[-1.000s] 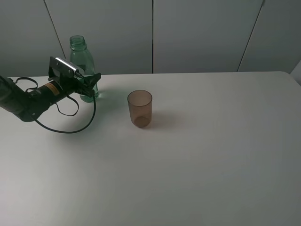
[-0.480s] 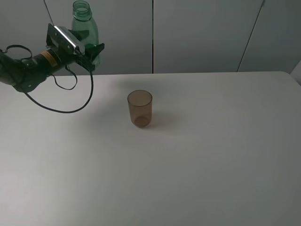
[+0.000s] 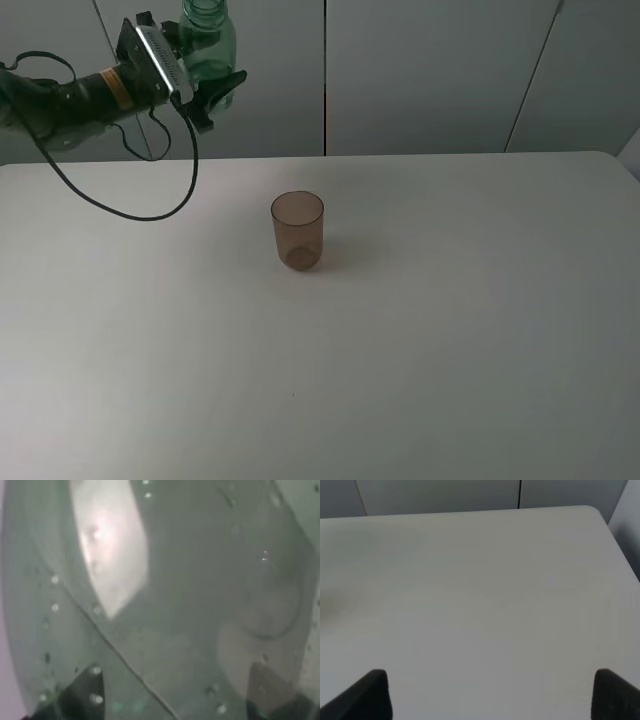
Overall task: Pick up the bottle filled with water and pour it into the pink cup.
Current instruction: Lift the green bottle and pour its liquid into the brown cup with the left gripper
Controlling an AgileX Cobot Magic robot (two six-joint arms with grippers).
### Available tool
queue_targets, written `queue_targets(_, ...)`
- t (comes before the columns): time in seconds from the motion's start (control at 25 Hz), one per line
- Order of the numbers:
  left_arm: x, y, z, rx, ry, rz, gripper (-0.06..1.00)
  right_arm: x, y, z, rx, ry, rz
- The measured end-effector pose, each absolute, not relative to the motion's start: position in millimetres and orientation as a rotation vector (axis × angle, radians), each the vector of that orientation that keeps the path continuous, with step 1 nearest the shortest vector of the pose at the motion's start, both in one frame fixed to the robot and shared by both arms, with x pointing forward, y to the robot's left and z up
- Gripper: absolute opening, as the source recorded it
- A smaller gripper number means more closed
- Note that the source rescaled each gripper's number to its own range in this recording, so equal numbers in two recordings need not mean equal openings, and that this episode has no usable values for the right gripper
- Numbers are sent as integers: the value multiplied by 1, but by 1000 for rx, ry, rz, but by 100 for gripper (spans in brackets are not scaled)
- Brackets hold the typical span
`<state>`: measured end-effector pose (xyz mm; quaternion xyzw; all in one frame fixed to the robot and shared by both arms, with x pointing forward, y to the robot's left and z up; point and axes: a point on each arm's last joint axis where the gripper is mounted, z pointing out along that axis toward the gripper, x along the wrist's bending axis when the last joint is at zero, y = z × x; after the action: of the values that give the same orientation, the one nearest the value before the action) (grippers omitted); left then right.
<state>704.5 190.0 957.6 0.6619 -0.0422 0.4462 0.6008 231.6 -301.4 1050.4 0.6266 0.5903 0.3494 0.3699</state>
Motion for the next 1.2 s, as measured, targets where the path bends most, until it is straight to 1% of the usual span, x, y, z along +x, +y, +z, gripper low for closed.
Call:
queue_targets(0.44,701,179,951,1620,-352,1061,0,232,-301,1050,1608,1515,896)
queue_targets(0.84,709,143,920,1581,-453,1020,0,232,-301,1050,1608,1515,896)
queue_targets(1.04,714,129,915,1557,-519,1038,0,232,-301,1050,1608,1515,896)
queue_targets(1.2,715,126,910,1556,-576,1040,0,232,-301,1050,1608,1515,896)
